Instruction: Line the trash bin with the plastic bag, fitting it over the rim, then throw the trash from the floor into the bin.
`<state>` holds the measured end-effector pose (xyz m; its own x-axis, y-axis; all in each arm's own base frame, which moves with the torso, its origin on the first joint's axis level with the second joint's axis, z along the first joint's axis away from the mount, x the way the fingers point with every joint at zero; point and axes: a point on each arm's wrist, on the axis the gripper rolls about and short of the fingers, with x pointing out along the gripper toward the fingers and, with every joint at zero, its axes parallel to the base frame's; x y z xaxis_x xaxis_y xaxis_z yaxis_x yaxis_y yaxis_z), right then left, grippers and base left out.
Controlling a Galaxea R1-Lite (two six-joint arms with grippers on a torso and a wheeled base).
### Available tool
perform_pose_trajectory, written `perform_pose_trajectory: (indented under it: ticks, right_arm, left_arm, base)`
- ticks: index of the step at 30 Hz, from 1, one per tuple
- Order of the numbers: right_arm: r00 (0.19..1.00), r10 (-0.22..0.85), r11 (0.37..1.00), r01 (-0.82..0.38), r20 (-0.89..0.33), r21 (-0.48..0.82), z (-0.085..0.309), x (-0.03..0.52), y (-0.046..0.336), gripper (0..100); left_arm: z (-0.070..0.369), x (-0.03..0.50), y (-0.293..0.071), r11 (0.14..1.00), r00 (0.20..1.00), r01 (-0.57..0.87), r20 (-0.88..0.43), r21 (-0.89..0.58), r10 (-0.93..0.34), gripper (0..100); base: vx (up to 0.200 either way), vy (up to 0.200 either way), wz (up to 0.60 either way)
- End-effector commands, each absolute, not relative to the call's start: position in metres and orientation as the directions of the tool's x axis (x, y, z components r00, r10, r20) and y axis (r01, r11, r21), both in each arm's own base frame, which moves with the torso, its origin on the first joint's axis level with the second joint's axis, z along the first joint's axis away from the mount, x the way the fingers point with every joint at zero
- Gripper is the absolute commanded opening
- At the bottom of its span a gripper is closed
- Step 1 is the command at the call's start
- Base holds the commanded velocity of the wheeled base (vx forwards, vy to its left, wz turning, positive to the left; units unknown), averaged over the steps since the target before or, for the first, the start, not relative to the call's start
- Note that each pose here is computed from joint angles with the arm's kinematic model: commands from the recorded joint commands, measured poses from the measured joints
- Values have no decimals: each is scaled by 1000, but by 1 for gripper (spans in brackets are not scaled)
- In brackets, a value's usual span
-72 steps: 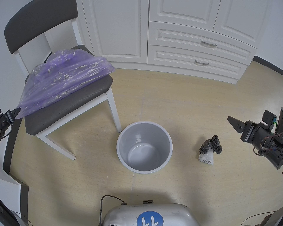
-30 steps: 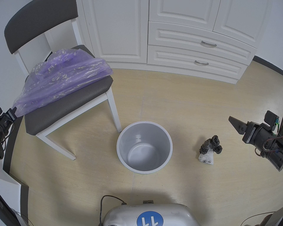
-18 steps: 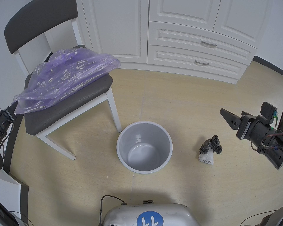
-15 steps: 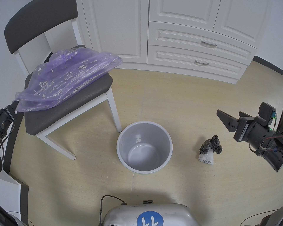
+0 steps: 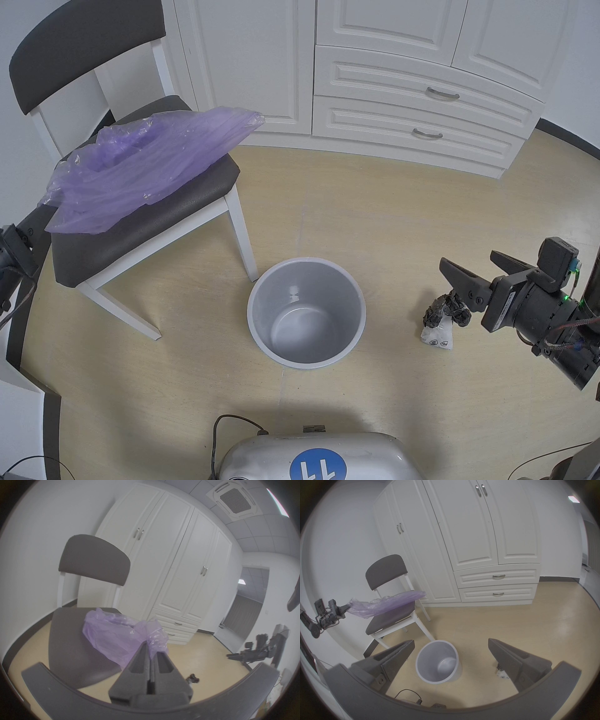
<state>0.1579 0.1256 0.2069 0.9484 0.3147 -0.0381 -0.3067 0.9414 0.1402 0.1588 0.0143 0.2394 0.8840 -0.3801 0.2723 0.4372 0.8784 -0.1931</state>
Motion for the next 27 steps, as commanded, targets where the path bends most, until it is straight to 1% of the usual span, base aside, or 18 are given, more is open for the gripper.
perform_pose_trajectory:
  ticks: [1,4,8,14,20,22,23,24,25,26,27]
  right_arm:
    - [937,342,936,-334,-72,109,193,156,132,100]
    - [934,346,936,-337,-85,104,190,156,133,100]
    - [919,381,923,-372,-105,99,185,152,140,100]
    - [905,400,916,-389,-147,94,173,155,152,100]
    - [900,421,902,-402,-115,158,167,162,165,100]
    - [900,421,901,-401,-112,167,165,164,168,100]
    - [899,423,900,-402,-112,168,165,164,168,100]
    - [897,426,898,-402,-120,181,164,164,170,100]
    - [894,431,895,-406,-123,186,164,164,171,100]
    - [894,431,895,-406,-123,186,164,164,171,100]
    - [890,439,889,-409,-126,206,164,165,174,100]
  left_arm:
    - [263,109,-7,819,798,558,354,-133,-487,0]
    - [264,100,-11,797,780,589,352,-135,-517,0]
    - [264,87,-17,757,742,640,359,-129,-566,0]
    - [263,85,-19,740,728,660,356,-132,-585,0]
    - [261,85,-26,686,690,712,340,-154,-640,0]
    - [259,85,-30,646,668,741,308,-184,-677,0]
    - [259,85,-31,644,667,742,306,-186,-680,0]
    - [262,84,-36,594,641,768,273,-241,-717,0]
    - [264,84,-37,576,634,772,257,-267,-730,0]
    - [264,84,-37,576,634,772,257,-267,-730,0]
    - [272,84,-42,526,613,772,201,-358,-764,0]
  base:
    - [0,0,0]
    - [0,0,0]
    - [0,0,0]
    - [0,0,0]
    - [0,0,0]
    - [0,0,0]
    - [0,0,0]
    - [0,0,0]
    - [0,0,0]
    - [0,0,0]
    - [0,0,0]
